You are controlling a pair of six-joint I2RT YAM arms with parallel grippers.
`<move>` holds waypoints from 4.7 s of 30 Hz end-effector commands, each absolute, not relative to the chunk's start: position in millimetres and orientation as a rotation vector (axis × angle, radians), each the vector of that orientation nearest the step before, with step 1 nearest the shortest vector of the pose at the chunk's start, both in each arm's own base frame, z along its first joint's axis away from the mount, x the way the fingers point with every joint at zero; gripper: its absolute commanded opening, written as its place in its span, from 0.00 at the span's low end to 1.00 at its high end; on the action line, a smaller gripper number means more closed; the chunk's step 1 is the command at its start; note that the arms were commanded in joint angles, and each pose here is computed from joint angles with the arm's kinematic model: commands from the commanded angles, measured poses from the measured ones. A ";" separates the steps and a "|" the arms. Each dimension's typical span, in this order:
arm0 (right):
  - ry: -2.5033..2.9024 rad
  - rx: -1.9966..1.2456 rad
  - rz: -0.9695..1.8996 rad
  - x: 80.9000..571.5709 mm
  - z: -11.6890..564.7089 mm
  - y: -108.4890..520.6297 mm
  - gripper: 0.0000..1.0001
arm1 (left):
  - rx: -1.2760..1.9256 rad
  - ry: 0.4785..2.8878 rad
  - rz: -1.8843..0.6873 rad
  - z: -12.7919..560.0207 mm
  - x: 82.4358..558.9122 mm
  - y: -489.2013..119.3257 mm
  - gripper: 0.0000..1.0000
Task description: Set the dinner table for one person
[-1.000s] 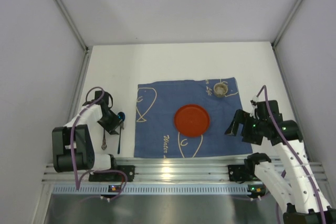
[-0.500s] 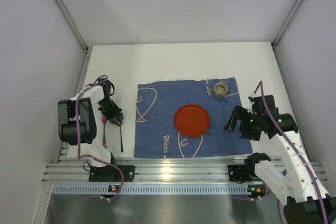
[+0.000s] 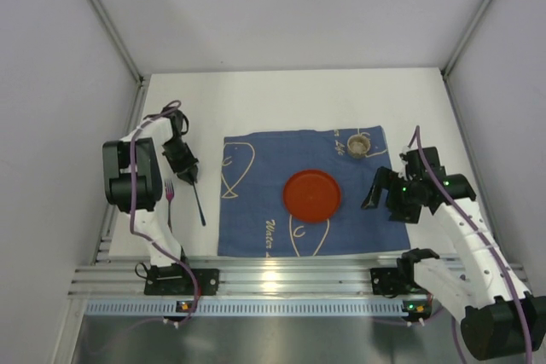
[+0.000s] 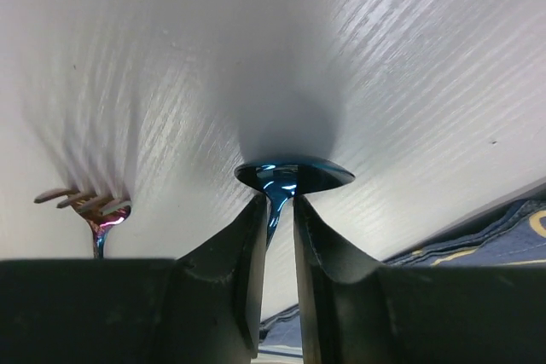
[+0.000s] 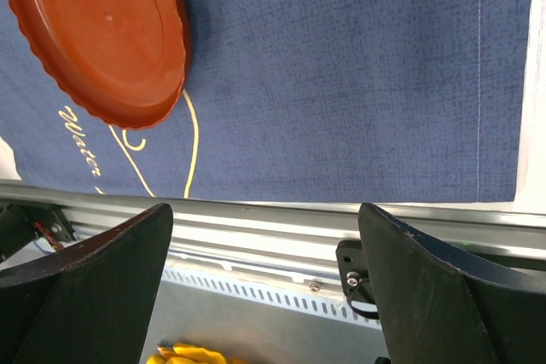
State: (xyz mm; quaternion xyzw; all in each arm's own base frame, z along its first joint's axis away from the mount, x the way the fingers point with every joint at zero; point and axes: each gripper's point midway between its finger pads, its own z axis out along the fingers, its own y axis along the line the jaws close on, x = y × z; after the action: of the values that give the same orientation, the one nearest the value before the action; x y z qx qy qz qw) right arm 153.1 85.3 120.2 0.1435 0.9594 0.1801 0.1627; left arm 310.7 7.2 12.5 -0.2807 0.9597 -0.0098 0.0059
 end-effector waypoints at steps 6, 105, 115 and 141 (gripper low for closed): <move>2.672 0.416 0.517 174.9 128.7 87.3 0.90 | -0.657 2.650 0.184 4.7 392.6 35.6 0.29; 2.580 0.352 0.547 112.0 166.2 78.7 1.00 | -0.712 2.663 0.319 104.3 260.6 16.6 0.60; 2.598 0.343 0.550 121.4 164.3 81.3 1.00 | -0.869 2.692 0.263 76.0 270.0 72.4 0.56; 2.664 0.432 0.488 126.8 133.9 76.6 1.00 | -0.668 2.819 0.201 17.3 309.5 74.0 0.44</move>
State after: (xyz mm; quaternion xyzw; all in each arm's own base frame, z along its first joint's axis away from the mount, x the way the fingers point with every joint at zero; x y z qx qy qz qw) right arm 111.6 76.3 130.4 0.1521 0.9575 0.1734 0.1730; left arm 297.3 70.8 19.5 -0.2348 0.9643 0.0695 0.1004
